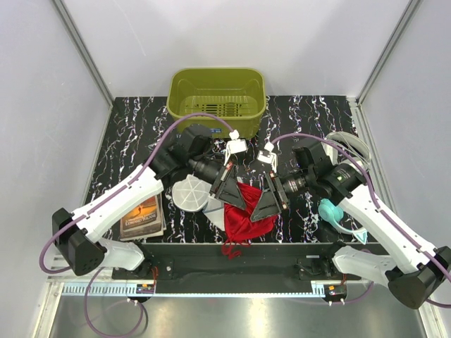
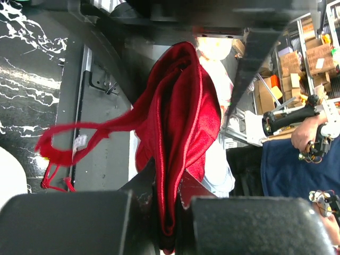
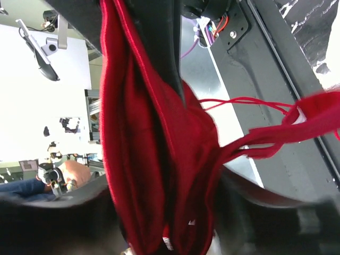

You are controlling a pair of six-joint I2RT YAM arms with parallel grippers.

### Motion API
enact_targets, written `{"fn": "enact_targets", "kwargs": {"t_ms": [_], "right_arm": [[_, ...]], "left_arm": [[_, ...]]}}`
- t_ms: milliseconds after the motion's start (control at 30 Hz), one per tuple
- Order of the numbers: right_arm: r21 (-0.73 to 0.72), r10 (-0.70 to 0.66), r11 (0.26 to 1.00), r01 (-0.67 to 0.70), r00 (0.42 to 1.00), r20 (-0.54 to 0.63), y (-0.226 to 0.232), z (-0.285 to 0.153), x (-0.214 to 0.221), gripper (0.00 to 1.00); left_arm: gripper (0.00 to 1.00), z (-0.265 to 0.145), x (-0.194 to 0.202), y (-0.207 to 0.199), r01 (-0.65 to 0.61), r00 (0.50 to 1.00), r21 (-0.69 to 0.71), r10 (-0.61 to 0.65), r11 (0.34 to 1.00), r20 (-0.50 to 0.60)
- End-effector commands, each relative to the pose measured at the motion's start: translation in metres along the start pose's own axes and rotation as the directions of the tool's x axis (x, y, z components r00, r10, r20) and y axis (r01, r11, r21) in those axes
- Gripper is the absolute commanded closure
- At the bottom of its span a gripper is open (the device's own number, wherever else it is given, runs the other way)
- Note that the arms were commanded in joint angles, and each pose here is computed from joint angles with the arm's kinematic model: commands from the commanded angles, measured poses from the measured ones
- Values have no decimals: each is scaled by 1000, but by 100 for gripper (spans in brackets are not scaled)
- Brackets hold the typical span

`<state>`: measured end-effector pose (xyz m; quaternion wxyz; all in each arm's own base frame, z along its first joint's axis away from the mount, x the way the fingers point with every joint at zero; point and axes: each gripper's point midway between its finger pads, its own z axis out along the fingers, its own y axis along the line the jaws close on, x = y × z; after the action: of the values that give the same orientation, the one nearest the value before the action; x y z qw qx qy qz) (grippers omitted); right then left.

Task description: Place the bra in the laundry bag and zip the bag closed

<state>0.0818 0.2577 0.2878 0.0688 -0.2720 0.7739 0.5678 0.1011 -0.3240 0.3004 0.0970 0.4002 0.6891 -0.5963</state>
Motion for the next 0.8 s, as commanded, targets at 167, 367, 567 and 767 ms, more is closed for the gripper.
{"fn": "enact_targets", "kwargs": {"t_ms": [167,367,567,767], "right_arm": [[-1,11,1000,-11,1000,1,-3,6,-8,100],[54,85,995,-87,995,49,-11,7,-13,100],[98,200,971,-216,968,154,-25,-5,-38,100],[68,264,953,-295,920,291,-26,-39,-79,100]], "left_arm": [[75,-7,-14,-2,-78,996,-45,79,996,35],[36,-53,-39,21,-19,970,-306,92,952,226],[18,-94,-53,6,94,896,-447,120,889,428],[19,-117,-50,-16,182,787,-432,133,883,603]]}}
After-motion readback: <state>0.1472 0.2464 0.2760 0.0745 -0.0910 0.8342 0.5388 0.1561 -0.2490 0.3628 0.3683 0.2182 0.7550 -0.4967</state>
